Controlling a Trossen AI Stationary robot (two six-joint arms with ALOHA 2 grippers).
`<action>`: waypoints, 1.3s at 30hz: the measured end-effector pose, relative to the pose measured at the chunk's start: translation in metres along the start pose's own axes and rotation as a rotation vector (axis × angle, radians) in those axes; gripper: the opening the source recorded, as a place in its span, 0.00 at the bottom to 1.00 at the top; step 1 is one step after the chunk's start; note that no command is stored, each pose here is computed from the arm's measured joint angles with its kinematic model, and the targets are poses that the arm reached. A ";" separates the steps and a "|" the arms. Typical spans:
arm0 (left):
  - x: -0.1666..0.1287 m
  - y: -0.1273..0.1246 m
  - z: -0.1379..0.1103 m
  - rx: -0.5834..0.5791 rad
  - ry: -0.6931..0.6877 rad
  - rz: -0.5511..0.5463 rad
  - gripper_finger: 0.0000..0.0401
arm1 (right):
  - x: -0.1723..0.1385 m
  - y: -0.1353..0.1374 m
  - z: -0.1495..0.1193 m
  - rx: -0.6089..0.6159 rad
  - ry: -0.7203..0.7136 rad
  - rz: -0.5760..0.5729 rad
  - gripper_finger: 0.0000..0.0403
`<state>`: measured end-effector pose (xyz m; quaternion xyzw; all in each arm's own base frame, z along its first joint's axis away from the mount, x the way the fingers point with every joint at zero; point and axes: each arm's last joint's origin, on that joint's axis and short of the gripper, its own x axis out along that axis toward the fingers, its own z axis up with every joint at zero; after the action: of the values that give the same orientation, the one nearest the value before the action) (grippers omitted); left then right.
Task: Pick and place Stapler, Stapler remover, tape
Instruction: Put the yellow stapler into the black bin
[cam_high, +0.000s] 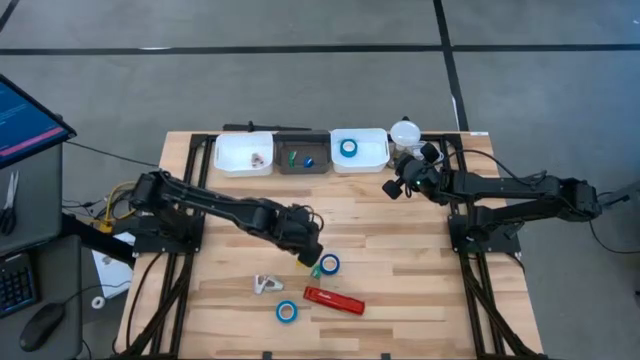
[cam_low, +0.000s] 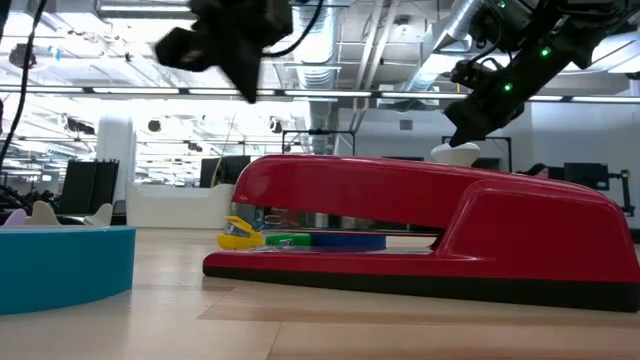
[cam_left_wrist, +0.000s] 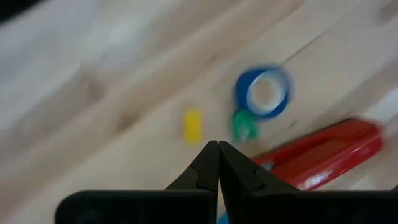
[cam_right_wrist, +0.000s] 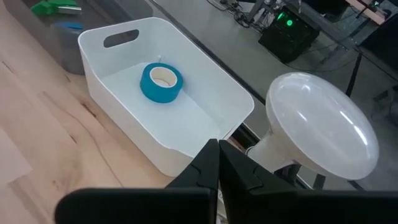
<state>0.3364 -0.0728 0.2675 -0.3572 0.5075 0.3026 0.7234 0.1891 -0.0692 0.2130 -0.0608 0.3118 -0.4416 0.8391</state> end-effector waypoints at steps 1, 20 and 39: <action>0.003 0.001 -0.002 -0.033 0.033 0.023 0.00 | 0.000 0.000 0.000 -0.001 0.001 0.000 0.00; 0.039 -0.002 -0.005 -0.078 0.127 -0.028 0.11 | 0.000 0.000 -0.003 -0.024 0.029 -0.001 0.00; 0.102 0.029 -0.019 -0.085 0.138 -0.112 0.33 | 0.000 0.000 -0.005 -0.033 0.039 -0.002 0.00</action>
<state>0.3342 -0.0648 0.1597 -0.4354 0.5222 0.2574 0.6867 0.1863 -0.0686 0.2095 -0.0661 0.3353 -0.4382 0.8313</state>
